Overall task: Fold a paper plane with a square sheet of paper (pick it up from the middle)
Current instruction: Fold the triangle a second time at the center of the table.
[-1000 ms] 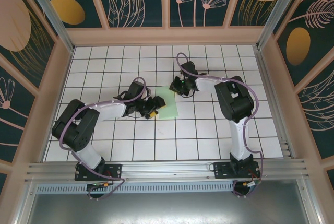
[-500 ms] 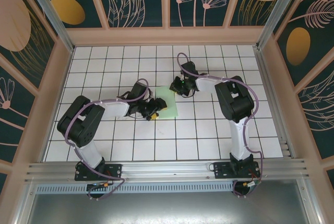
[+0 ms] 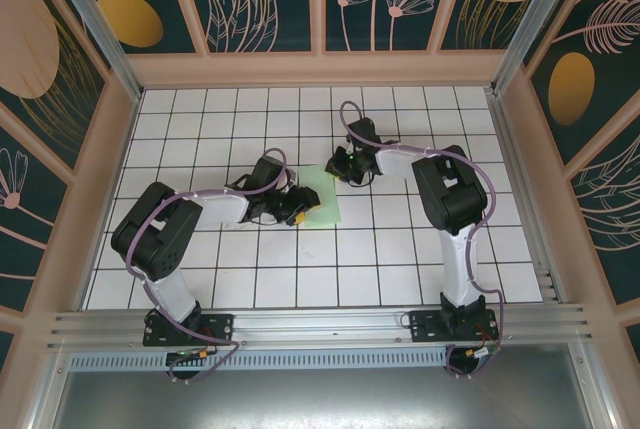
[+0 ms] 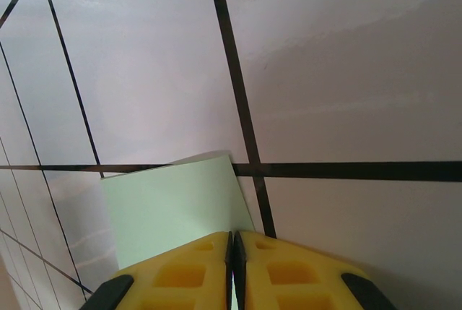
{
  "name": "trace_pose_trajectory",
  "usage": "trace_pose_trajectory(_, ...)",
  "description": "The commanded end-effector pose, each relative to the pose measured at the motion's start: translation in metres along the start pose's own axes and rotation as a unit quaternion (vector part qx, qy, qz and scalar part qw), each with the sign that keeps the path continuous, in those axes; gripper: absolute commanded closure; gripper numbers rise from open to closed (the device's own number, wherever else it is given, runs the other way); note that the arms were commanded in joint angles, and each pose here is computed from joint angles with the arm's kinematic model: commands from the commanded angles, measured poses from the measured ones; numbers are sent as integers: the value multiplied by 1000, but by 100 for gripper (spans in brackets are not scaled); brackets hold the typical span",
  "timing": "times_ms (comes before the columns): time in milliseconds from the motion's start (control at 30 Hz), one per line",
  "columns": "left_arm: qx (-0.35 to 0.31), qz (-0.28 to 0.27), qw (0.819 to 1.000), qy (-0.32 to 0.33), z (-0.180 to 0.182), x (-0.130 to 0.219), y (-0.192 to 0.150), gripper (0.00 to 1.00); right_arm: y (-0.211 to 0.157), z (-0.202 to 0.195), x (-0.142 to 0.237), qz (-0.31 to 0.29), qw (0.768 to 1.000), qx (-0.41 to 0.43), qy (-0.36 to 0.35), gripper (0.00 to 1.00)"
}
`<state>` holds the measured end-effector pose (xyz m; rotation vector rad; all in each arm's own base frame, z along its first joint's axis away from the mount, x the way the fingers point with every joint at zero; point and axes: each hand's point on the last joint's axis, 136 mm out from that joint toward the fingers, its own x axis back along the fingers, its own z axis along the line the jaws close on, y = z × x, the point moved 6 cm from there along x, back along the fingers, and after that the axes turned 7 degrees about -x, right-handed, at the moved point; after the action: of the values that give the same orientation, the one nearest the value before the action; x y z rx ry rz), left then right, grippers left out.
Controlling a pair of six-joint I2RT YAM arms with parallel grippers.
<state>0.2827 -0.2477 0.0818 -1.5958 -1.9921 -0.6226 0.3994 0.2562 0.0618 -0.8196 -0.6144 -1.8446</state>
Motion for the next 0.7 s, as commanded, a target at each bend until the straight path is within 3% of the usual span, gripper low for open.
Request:
trace_pose_trajectory(0, -12, -10, 1000, -3, -4, -3, 6, 59, -14, -58, -9, 21, 994, -44, -96, 85)
trace_pose_trajectory(333, -35, -15, 996, 86, 23, 6, 3, 100, 1, 9, 57, -12, 999, 27, 45, 78)
trace_pose_trajectory(667, -69, -4, 994, 81, 19, 13, 11, 100, -48, 3, 49, 54, 994, 75, 54, 79)
